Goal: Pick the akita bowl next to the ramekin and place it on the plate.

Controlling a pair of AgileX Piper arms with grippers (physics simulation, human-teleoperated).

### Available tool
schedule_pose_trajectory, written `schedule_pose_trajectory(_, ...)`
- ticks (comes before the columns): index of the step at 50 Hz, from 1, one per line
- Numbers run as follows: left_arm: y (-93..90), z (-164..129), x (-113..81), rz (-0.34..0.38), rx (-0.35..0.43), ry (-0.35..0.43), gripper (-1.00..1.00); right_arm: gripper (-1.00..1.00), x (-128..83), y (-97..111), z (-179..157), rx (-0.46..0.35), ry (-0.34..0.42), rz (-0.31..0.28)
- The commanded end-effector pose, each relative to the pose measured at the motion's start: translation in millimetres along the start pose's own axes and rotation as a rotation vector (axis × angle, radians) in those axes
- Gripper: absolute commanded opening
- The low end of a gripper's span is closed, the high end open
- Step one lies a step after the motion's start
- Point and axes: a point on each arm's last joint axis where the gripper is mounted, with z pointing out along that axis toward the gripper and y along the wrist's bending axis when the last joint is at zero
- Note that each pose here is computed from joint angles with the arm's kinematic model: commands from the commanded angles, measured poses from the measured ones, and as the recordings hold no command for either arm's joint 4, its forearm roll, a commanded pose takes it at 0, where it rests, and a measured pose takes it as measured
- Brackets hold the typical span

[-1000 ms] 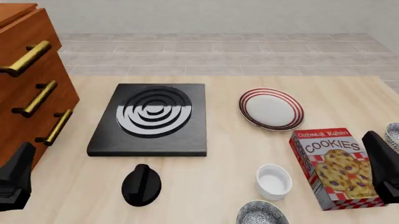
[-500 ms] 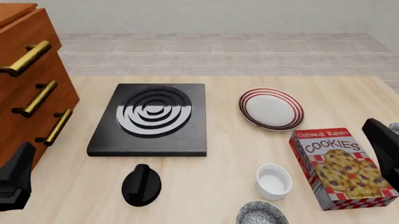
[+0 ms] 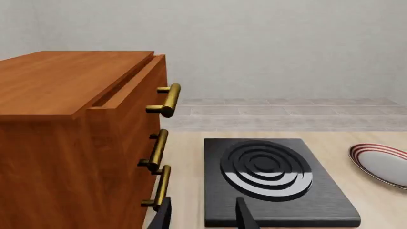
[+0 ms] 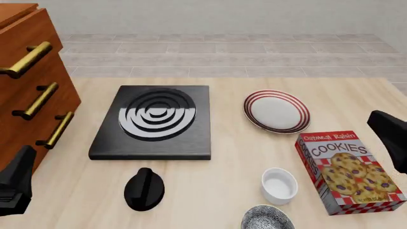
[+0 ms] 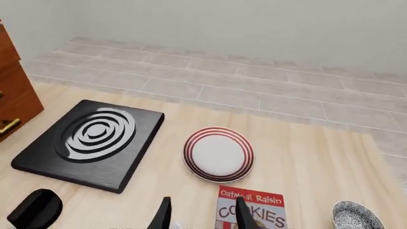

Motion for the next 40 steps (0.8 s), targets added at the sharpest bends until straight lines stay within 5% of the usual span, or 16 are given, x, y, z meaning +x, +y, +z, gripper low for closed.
schedule_pose_trajectory(1, 0.0, 0, 0.0, 0.0, 0.0, 0.0, 1.0, 1.0, -15, 3, 3, -0.041, 0.041, 0.01)
schedule_pose_trajectory(40, 0.0, 0, 0.0, 0.0, 0.0, 0.0, 1.0, 1.0, -35, 11, -3, -0.164, 0.22, 0.056)
